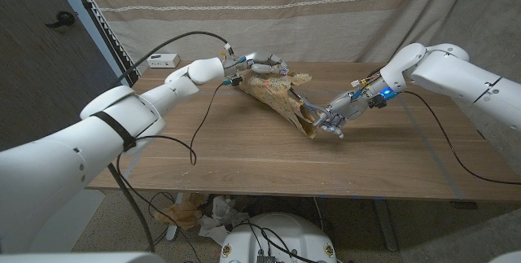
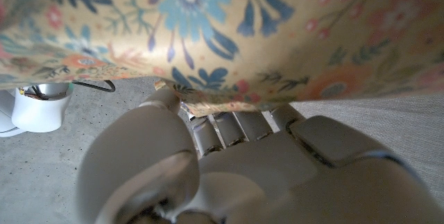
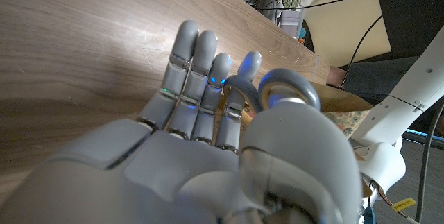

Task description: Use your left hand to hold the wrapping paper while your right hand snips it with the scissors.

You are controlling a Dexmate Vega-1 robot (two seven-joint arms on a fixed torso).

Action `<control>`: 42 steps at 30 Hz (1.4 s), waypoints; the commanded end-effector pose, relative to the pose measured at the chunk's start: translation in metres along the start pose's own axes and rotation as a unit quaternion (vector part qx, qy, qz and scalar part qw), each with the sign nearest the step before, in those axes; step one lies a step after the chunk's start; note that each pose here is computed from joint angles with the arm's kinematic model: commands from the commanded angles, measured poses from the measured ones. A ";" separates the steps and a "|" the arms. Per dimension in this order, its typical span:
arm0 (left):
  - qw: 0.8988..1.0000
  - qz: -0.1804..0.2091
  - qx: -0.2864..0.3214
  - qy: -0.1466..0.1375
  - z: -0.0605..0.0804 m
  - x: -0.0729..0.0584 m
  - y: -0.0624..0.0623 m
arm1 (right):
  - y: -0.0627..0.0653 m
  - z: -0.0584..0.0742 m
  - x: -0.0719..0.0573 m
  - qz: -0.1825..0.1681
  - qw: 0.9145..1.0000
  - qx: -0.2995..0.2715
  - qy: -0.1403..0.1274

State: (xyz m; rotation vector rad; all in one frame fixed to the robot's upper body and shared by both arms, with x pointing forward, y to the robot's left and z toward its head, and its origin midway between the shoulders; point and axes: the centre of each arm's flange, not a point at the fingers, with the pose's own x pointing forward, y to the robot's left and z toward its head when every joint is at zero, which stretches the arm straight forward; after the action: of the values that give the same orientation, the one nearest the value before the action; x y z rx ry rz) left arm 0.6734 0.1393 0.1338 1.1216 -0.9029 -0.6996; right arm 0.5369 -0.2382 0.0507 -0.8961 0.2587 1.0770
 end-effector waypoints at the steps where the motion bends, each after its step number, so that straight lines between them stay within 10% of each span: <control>1: 1.000 0.002 0.001 0.003 -0.002 -0.003 -0.001 | 0.000 0.000 0.003 0.000 1.000 0.000 0.001; 42: 0.999 0.022 0.011 0.035 -0.008 -0.031 -0.001 | 0.003 0.002 0.005 0.015 1.000 0.009 -0.005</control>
State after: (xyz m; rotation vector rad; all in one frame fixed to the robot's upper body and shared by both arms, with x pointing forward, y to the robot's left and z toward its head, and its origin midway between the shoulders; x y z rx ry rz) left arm 0.6675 0.1644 0.1232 1.1335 -0.8758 -0.6294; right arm 0.5366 -0.2341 0.0486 -0.8780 0.2664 1.0965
